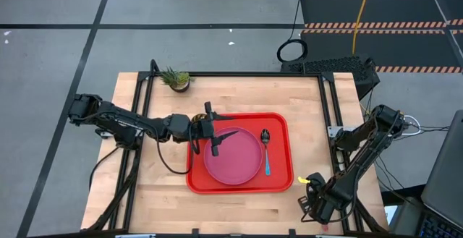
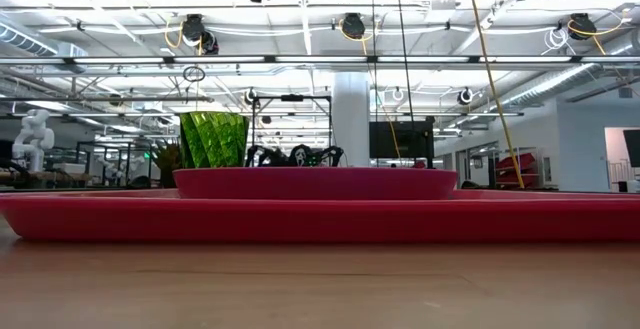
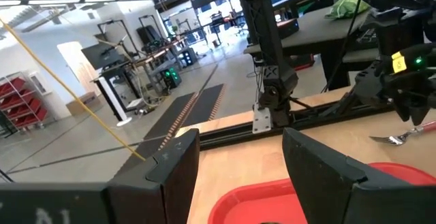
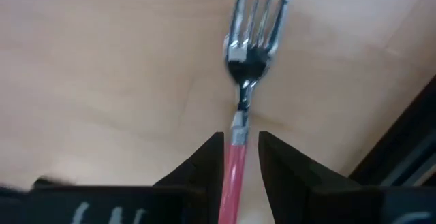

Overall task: Pick and place plate/cup/fork/spoon on tray
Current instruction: Put the pink fork on the red serving tray to the right of the blue spoon

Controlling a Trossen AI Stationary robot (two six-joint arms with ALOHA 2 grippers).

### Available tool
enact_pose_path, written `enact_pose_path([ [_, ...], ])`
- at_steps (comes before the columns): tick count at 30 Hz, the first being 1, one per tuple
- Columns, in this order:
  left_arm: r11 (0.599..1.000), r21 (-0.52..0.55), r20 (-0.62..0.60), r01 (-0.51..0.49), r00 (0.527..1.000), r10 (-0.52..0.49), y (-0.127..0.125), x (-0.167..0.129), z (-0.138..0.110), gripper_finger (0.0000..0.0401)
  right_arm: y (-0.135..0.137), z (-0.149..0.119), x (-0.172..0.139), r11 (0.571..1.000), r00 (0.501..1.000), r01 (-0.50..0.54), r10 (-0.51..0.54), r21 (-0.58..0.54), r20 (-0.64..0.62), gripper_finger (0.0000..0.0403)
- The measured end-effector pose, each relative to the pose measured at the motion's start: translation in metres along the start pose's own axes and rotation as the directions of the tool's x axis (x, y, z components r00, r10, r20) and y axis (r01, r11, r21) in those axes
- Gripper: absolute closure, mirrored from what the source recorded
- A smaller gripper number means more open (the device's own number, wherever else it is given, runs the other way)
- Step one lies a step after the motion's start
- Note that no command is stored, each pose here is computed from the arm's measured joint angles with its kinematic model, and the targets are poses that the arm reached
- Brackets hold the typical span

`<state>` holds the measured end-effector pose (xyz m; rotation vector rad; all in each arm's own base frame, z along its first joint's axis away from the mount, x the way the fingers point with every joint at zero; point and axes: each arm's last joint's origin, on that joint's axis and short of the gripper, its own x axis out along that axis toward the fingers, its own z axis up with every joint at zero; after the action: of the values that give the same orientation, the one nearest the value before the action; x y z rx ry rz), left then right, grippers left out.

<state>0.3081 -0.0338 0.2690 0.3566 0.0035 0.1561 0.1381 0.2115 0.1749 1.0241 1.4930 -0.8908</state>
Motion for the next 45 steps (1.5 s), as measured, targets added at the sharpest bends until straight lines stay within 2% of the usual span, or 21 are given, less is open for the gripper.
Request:
enact_pose_path([
  [11, 1.000, 0.001, -0.012, 0.005, 1.000, -0.004, 0.000, 0.000, -0.001, 0.0187, -0.004, 0.006, 0.017, 1.000, 1.000, -0.021, 0.020, -0.007, -0.014, 0.0272],
  [19, 1.000, 0.000, -0.018, 0.007, 1.000, -0.007, -0.001, 0.000, -0.002, 0.0187, -0.006, 0.009, 0.030, 0.997, 0.996, -0.073, 0.073, 0.002, -0.058, 0.0269],
  [24, 1.000, 0.000, -0.018, 0.007, 1.000, -0.007, -0.001, 0.000, -0.002, 0.0187, -0.008, 0.010, 0.031, 0.998, 0.997, -0.057, 0.057, 0.004, -0.058, 0.0298],
  [30, 1.000, -0.001, -0.019, 0.007, 1.000, -0.007, -0.001, 0.000, -0.002, 0.0187, -0.008, 0.010, 0.031, 0.999, 0.996, -0.043, 0.043, -0.003, -0.072, 0.0387],
  [38, 1.000, -0.001, -0.020, 0.007, 1.000, -0.007, -0.001, 0.000, -0.002, 0.0187, -0.010, 0.010, 0.031, 1.000, 0.996, -0.009, 0.010, 0.005, -0.085, 0.0396],
  [45, 1.000, -0.002, -0.020, 0.007, 1.000, -0.008, -0.001, 0.000, -0.002, 0.0187, -0.010, 0.020, 0.018, 0.998, 0.999, 0.042, -0.041, 0.039, -0.032, 0.0399],
])
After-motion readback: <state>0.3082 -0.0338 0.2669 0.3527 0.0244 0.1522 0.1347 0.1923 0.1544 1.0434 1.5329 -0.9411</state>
